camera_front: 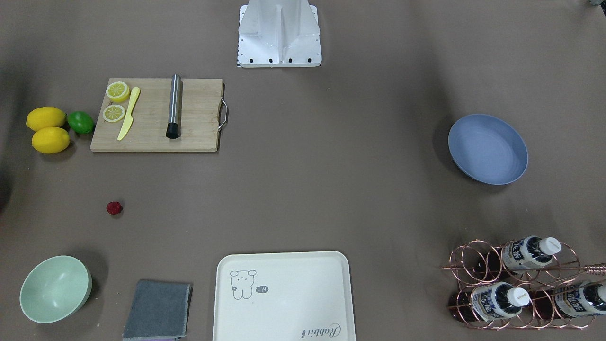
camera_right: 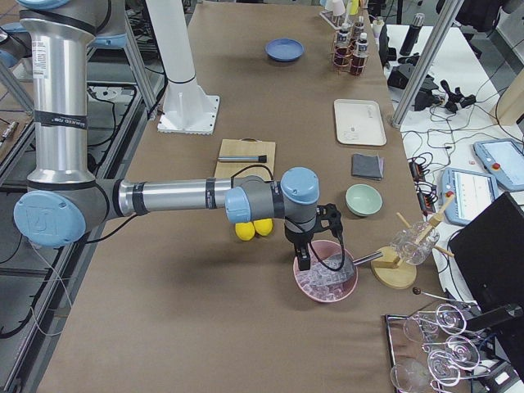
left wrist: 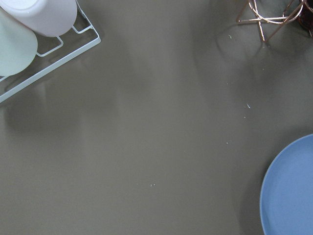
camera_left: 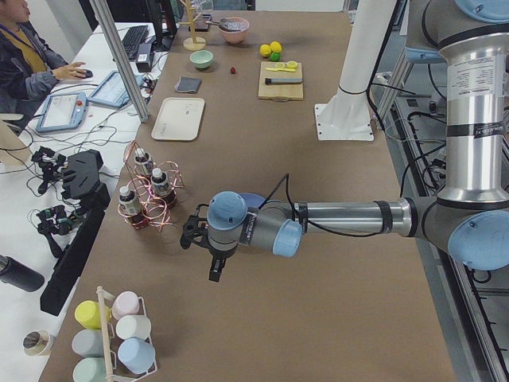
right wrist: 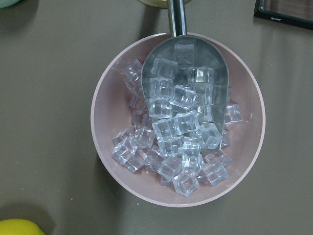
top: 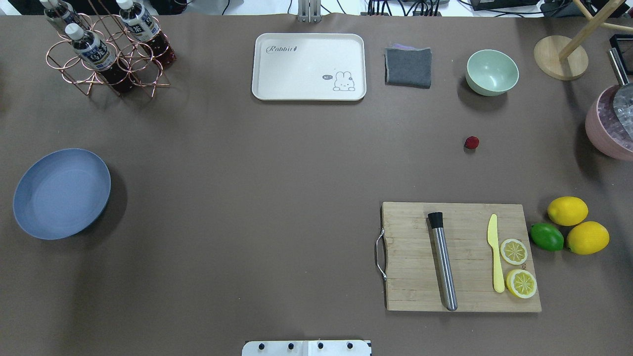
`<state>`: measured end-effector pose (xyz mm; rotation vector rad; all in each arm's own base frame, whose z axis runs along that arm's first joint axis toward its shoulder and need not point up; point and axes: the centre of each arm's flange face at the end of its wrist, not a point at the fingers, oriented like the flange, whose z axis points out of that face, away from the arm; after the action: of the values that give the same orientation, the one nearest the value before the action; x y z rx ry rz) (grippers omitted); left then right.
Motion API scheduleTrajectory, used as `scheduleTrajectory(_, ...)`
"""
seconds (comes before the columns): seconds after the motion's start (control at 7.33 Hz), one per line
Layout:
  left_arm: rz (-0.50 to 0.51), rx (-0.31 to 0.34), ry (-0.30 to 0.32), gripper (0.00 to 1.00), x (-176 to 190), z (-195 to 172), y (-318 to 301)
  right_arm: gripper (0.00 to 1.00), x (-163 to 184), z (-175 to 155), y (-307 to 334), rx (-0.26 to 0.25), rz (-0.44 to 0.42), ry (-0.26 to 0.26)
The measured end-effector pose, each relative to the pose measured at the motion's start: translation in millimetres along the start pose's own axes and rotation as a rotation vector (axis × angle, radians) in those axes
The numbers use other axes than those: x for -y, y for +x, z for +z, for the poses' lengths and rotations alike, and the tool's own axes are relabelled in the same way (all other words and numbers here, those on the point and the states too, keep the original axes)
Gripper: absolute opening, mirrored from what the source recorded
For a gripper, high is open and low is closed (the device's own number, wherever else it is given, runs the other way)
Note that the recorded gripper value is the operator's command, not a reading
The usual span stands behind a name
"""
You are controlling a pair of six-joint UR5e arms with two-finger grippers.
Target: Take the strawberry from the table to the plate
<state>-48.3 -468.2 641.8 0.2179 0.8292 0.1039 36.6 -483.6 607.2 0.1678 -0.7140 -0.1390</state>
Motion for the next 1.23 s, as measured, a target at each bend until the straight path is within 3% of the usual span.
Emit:
scheduleTrajectory(0.82, 0.002, 0.004, -0.027, 0.97, -19.7, 8.7, -7.4, 1.00, -5.6, -1.3, -2.5, 0.011, -0.006, 0.008)
scheduleTrajectory(1.23, -0.003, -0.001, -0.029, 0.97, -28.9, 12.8, -10.0, 1.00, -6.4, -4.9, -8.5, 0.039, -0.016, 0.017)
